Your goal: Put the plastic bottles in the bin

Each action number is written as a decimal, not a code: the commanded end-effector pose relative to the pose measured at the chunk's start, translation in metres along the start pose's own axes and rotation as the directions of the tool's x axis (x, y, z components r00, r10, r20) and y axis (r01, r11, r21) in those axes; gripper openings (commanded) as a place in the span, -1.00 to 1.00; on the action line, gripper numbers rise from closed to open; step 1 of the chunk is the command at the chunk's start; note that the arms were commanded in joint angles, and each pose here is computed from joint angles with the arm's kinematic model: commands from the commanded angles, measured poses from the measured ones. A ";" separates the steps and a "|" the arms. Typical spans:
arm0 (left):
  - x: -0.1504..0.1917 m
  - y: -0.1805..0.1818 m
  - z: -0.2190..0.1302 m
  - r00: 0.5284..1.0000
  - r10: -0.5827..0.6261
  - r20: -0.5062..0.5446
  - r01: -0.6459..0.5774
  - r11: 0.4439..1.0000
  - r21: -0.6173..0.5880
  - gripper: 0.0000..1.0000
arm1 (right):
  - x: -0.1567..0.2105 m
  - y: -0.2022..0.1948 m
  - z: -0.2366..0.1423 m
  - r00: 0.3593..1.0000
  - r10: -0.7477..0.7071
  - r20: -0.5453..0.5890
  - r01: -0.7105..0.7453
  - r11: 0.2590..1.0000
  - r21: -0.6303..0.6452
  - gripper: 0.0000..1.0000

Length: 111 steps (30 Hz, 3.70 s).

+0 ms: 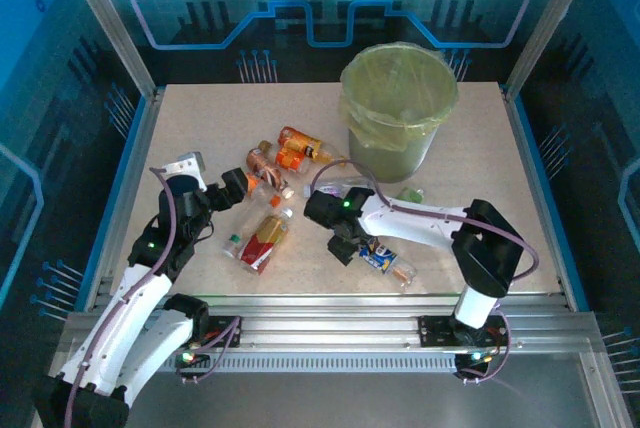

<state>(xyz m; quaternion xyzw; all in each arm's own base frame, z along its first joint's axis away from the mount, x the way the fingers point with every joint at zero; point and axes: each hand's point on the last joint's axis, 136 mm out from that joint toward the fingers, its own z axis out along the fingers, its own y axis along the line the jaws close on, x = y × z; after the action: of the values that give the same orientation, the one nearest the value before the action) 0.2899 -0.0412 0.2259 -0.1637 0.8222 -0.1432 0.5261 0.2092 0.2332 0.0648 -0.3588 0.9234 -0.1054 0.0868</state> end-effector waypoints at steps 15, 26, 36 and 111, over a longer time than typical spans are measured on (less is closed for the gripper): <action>-0.002 0.010 -0.002 0.999 0.031 0.013 -0.030 0.999 -0.045 0.98 | 0.001 0.027 0.034 0.996 -0.065 -0.059 0.060 0.995 -0.082 0.55; -0.003 0.013 -0.003 0.999 0.046 0.018 -0.044 0.997 -0.065 0.98 | -0.016 0.040 0.005 0.994 -0.111 0.015 0.112 0.986 -0.122 -0.28; -0.011 0.017 -0.008 0.997 0.051 0.050 -0.046 0.995 -0.089 0.98 | -0.053 0.010 -0.109 0.949 -0.048 0.311 0.084 0.991 -0.104 -0.48; -0.015 0.009 -0.013 0.996 0.068 0.062 -0.065 0.997 -0.050 0.98 | -0.200 -0.279 -0.137 0.360 0.605 0.710 -0.386 0.790 -0.477 0.32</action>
<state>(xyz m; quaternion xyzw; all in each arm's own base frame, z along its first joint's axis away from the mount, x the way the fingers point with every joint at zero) 0.2848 -0.0282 0.2302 -0.1604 0.8190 -0.1038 0.5411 0.5056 0.1852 0.2697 -0.0726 0.8444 0.1975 0.4926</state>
